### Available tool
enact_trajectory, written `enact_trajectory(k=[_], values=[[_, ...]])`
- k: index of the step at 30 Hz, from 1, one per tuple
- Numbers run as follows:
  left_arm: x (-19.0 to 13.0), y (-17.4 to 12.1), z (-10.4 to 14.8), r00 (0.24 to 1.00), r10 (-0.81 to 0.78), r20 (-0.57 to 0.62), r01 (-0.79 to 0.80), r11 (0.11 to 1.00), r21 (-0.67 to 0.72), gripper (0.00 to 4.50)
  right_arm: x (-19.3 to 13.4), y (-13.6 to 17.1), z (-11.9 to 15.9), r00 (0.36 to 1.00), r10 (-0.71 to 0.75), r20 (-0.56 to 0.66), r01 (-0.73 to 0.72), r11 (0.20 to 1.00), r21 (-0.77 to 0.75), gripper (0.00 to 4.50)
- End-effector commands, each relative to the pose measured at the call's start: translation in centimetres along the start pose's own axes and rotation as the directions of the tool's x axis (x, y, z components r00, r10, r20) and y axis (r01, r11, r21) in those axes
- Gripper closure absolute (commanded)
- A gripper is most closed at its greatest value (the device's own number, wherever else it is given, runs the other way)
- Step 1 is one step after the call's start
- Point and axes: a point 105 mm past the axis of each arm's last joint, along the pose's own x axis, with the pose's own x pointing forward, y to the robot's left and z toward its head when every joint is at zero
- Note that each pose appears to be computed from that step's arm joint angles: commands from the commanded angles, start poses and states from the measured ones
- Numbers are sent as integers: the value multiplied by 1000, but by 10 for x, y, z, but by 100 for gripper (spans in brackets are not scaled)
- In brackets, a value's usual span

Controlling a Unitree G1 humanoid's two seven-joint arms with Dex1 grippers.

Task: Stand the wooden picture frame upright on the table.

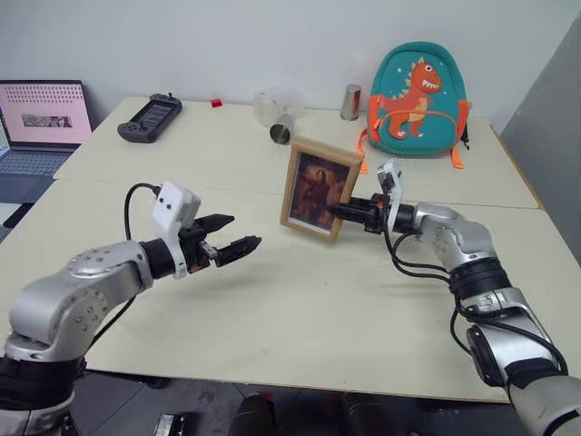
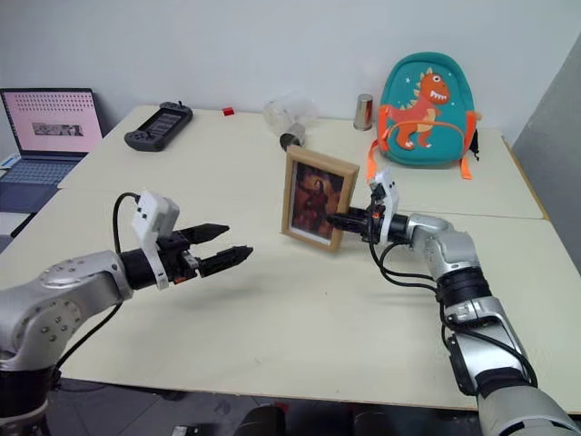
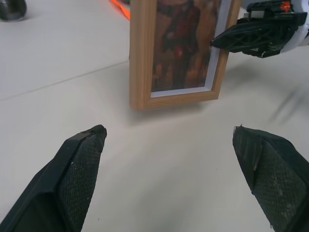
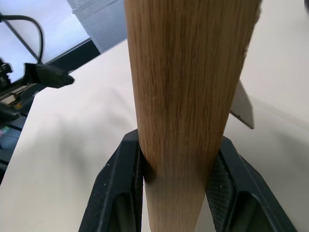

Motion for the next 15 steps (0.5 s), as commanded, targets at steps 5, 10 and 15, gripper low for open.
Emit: enact_trajectory(k=[5,10,15], values=[[3,-12,5,999,-28,39,25,997,66,0,4,-10,6,1000,-7,5,7,1000,2,315],[5,-8,5,999,-19,41,16,998,62,0,4,-14,2,1000,-29,8,29,1000,-1,246],[8,-3,3,999,-16,36,14,998,66,0,-6,-15,-3,999,-32,-4,32,998,-53,143]])
